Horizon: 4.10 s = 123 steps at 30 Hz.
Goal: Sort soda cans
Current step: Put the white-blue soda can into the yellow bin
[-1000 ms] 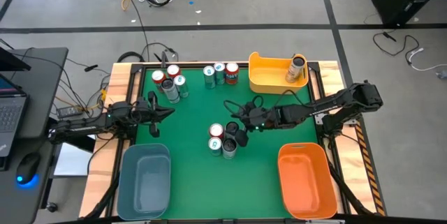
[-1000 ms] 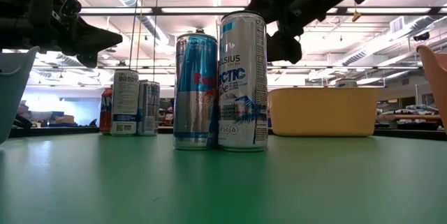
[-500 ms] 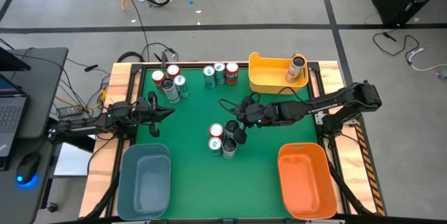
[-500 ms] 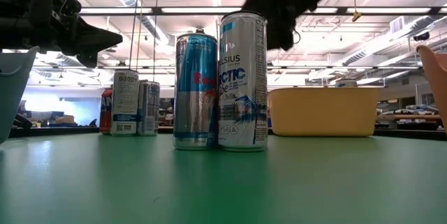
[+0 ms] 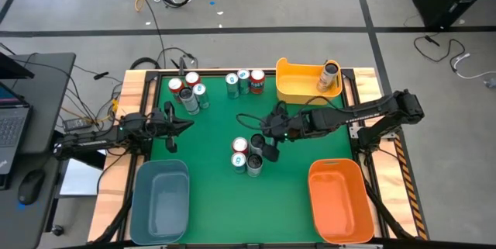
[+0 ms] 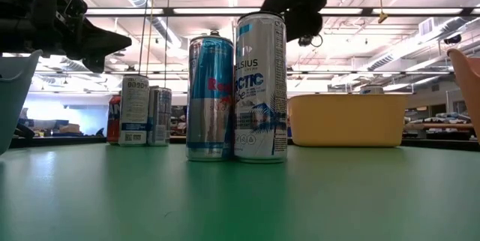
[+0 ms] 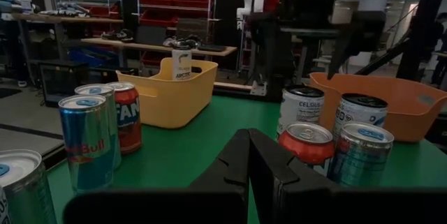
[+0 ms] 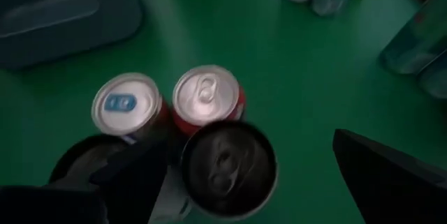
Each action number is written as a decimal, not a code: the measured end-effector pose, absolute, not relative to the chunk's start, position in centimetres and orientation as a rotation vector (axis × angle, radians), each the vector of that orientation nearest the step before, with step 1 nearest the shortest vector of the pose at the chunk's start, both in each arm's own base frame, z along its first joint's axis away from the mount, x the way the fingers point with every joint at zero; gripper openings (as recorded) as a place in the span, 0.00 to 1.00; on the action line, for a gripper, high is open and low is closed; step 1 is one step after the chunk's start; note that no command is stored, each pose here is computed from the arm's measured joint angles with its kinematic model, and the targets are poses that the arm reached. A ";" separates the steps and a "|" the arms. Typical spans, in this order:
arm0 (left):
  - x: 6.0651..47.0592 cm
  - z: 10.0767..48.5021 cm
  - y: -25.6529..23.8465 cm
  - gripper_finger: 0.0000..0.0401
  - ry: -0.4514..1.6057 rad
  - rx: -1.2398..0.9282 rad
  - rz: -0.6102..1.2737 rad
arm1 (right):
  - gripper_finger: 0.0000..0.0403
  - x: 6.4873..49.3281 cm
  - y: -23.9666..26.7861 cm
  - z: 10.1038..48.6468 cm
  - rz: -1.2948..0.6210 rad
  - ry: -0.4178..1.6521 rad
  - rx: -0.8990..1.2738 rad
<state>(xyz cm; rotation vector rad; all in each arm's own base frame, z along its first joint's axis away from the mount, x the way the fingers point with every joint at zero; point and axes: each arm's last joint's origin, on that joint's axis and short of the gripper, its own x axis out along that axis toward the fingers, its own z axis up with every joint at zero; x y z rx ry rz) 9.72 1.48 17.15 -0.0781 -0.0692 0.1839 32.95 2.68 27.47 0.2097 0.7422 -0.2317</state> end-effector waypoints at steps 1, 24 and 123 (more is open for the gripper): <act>9.7 17.2 1.5 0.02 -0.069 -0.078 0.184 | 0.95 32.8 2.7 27.3 -0.229 0.757 0.211; 9.8 17.0 1.5 0.02 -0.049 -0.079 0.184 | 0.89 34.8 2.9 23.7 -0.194 0.852 0.190; 9.8 17.0 1.5 0.02 -0.049 -0.055 0.187 | 0.81 14.0 -12.0 21.8 -1.481 0.599 0.650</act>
